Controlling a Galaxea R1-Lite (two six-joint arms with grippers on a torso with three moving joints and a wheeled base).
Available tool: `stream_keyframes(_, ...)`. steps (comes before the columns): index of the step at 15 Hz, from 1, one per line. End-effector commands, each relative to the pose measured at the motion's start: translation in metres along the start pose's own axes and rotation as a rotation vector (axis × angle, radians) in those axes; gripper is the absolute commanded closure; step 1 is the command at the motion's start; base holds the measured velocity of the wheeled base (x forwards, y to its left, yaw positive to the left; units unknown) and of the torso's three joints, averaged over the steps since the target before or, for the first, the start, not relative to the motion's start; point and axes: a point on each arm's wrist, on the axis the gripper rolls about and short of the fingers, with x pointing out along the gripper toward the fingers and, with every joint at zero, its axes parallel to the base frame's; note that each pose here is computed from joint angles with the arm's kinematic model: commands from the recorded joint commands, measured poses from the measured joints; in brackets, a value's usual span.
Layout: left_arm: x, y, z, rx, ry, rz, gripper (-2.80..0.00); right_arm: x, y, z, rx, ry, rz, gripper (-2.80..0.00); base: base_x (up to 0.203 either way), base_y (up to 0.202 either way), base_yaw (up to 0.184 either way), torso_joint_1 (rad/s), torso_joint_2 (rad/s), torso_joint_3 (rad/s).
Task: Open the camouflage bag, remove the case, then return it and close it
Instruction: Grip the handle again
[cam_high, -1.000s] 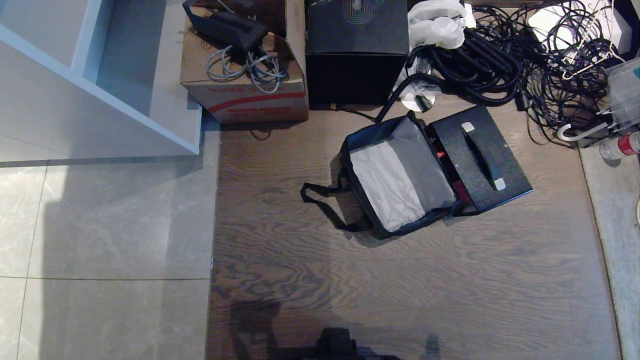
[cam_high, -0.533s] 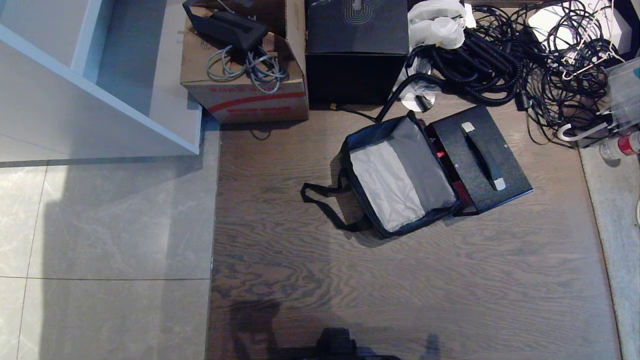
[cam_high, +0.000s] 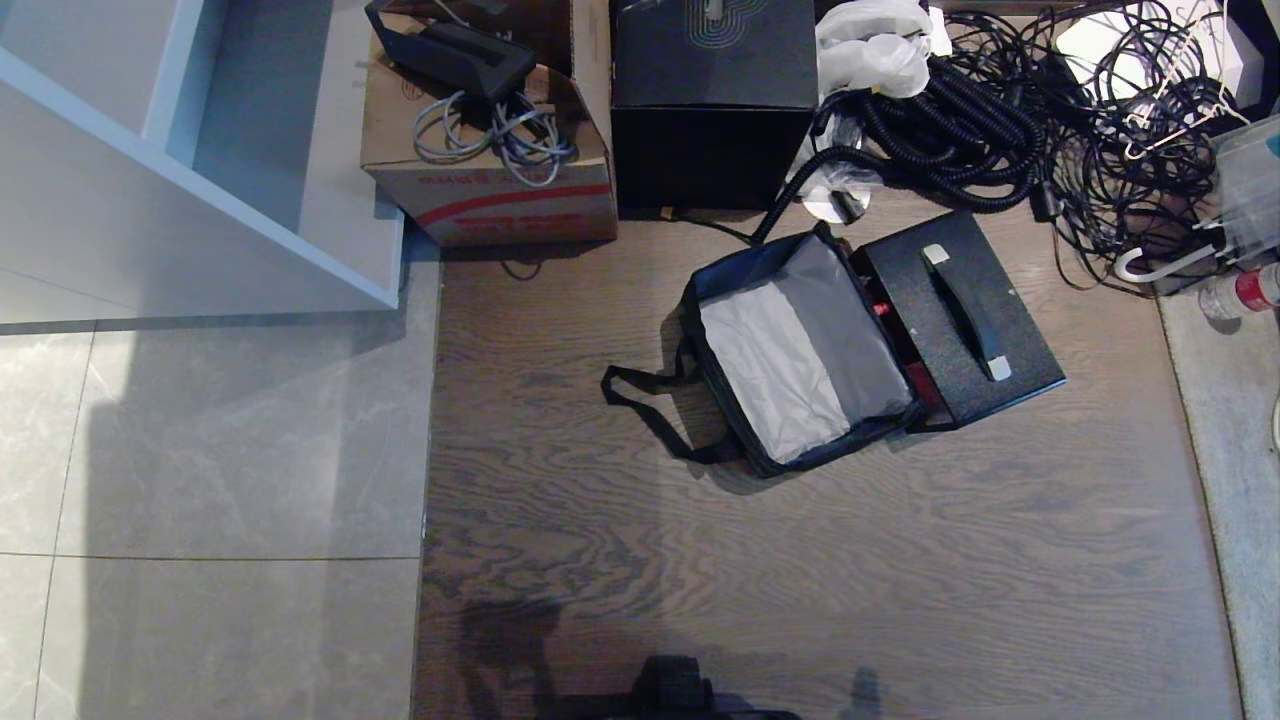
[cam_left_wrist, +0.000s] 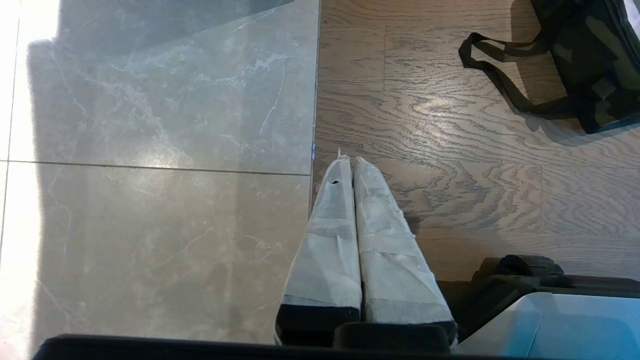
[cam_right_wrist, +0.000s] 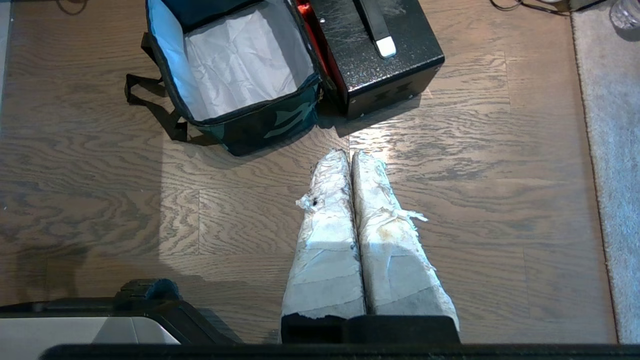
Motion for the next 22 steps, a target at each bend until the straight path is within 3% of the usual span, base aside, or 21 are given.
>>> stream_keyframes(1, 0.0000, 0.0000, 0.0000, 0.000, 0.000, 0.000, 0.00, 0.0020, -0.0001, -0.0113, 0.000, 0.040, 0.000, 0.00, 0.000, 0.000, 0.000, 0.000, 0.00, 0.000)
stream_keyframes(22, 0.0000, 0.0000, 0.0000, 0.000, 0.000, 0.000, 0.00, 0.0021, -0.0001, -0.0113, 0.000, 0.042, 0.000, 0.00, 0.000, 0.000, 0.000, 0.000, 0.00, 0.000)
